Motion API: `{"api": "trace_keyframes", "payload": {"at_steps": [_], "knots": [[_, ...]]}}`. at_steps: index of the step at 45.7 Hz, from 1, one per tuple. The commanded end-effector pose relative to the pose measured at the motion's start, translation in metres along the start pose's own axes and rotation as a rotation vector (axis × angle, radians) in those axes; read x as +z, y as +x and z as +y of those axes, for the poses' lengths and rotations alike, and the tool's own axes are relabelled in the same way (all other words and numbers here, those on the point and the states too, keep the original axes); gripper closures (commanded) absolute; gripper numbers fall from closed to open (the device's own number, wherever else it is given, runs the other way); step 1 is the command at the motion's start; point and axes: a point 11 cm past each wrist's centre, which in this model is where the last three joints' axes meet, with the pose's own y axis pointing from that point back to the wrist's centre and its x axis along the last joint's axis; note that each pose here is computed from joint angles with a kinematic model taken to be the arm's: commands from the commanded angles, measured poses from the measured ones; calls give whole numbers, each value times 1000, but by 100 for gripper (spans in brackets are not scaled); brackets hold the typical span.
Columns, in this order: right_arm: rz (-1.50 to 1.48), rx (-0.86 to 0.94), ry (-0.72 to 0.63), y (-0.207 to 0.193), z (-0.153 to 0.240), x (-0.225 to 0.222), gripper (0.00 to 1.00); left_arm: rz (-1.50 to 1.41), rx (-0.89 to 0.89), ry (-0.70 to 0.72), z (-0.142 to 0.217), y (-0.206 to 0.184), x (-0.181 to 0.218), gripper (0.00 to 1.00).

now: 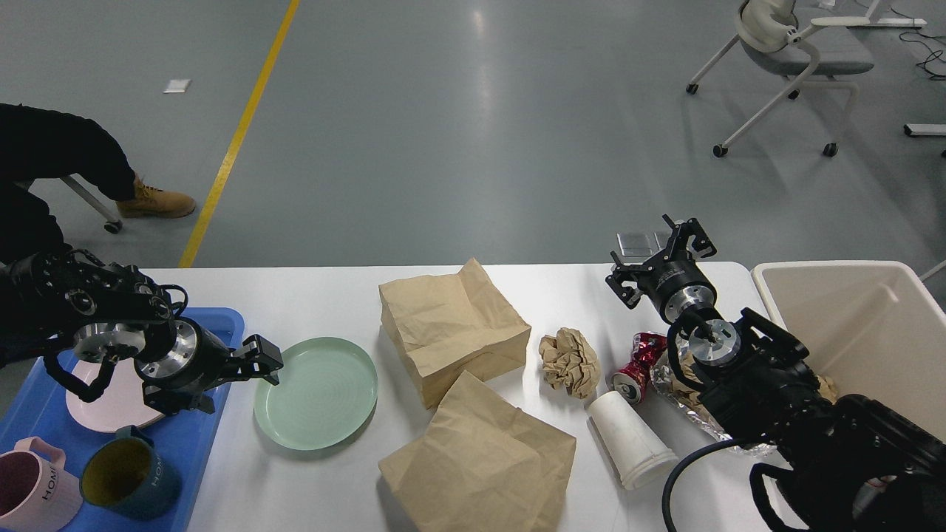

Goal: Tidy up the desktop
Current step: 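Grasp the rim of the pale green plate with the left gripper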

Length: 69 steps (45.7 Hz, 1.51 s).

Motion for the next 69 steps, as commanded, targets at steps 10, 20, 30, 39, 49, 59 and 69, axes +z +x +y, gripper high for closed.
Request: {"api": "trace_keyframes", "payload": {"at_steps": [10, 20, 30, 39, 49, 59, 69], "knots": [[0, 0, 0, 0, 0, 0, 0, 52, 33, 15, -21, -2, -18, 6], [-1, -1, 1, 0, 0, 0, 0, 68, 50, 21, -30, -6, -23, 7], [0, 0, 0, 0, 0, 0, 0, 72, 66, 21, -37, -6, -22, 9], [0, 0, 0, 0, 0, 0, 0, 83, 69, 2, -47, -7, -15, 9], [0, 0, 0, 0, 0, 0, 0, 89, 59, -17, -57, -16, -7, 9], [0, -1, 0, 0, 0, 0, 0, 75, 70, -11, -67, -21, -3, 9], [0, -1, 0, 0, 0, 0, 0, 75, 79, -6, -78, -22, -3, 10]]}}
